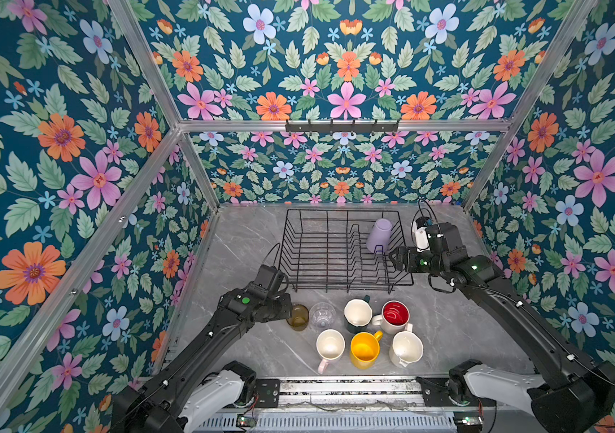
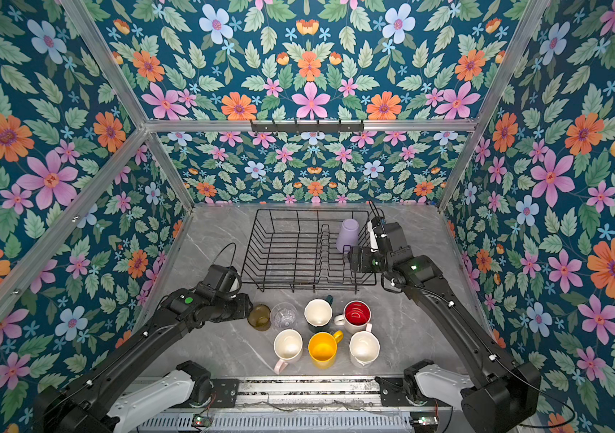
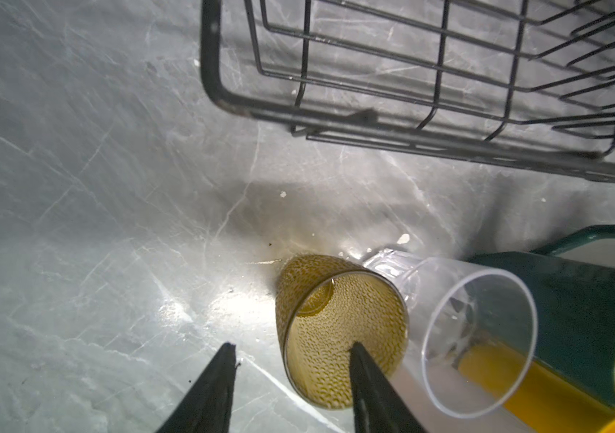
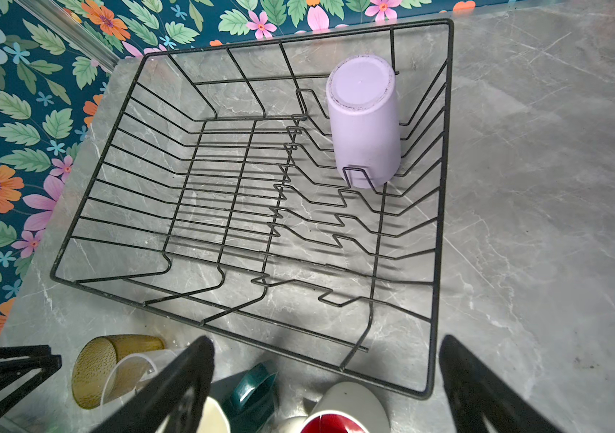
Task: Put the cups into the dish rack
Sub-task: 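Reach the left gripper down to the gold textured tumbler while right withdraws, then close the left gripper on the gold tumbler's rim, then lift the gold tumbler above the rack while the right gripper approaches, then grasp the gold tumbler's closed end with the right gripper, holding with left, then open the left gripper and pull the gold tumbler away with the right, then lower the gold tumbler into the rack beside the lavender tumbler with right gripper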
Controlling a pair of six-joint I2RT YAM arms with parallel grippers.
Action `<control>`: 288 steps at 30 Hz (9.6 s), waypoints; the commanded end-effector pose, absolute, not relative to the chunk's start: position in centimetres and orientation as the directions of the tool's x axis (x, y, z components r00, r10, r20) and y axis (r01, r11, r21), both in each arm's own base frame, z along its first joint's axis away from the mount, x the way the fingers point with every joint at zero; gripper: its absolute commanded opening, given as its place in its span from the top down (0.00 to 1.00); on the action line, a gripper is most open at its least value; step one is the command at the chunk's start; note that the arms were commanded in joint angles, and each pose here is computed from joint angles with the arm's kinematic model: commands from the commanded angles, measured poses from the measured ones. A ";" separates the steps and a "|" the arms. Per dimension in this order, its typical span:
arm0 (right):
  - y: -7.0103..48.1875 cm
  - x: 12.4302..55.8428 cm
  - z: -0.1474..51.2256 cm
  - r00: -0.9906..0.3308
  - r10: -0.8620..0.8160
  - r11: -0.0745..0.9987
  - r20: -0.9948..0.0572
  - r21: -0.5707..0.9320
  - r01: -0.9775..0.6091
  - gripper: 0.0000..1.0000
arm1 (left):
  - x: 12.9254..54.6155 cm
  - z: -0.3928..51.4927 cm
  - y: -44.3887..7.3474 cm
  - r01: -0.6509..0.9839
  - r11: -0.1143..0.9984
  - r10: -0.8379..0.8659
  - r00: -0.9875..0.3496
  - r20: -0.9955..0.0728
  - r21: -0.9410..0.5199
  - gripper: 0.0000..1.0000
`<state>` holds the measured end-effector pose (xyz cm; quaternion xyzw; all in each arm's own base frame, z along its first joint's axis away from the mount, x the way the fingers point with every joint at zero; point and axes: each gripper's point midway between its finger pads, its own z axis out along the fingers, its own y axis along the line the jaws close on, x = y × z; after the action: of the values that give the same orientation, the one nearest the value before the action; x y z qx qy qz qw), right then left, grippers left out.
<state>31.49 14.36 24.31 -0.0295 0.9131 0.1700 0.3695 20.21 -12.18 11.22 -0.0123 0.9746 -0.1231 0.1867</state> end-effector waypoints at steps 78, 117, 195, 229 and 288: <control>23.9 25.6 34.7 -0.666 0.199 0.348 -0.719 0.687 -0.638 0.07 | 26.5 35.4 -23.2 0.686 0.361 -0.203 -0.604 -0.771 -0.632 1.00; 32.8 24.6 38.1 -0.713 0.061 -0.015 -0.698 0.714 -0.700 0.09 | 24.1 36.1 -24.5 0.734 0.138 -0.193 -0.639 -0.745 -0.665 1.00; 33.9 23.7 38.6 -0.724 0.040 0.010 -0.689 0.724 -0.689 1.00 | 24.4 36.0 -24.4 0.722 0.173 -0.190 -0.643 -0.742 -0.670 0.39; 22.2 31.7 32.5 -0.708 -0.248 0.878 -0.661 0.156 -0.453 1.00 | 32.7 31.2 -8.7 0.151 0.987 -0.012 -0.320 -0.947 -0.063 0.00; 25.3 49.8 13.4 -0.817 -0.445 0.896 -0.367 -0.167 -0.412 1.00 | 29.6 27.5 -7.4 0.143 0.987 -0.021 -0.308 -0.951 -0.068 0.00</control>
<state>49.31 25.32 13.50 -0.2234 0.9547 -0.0317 0.1942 29.56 -7.35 27.06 0.0374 0.8102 -0.0664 0.5811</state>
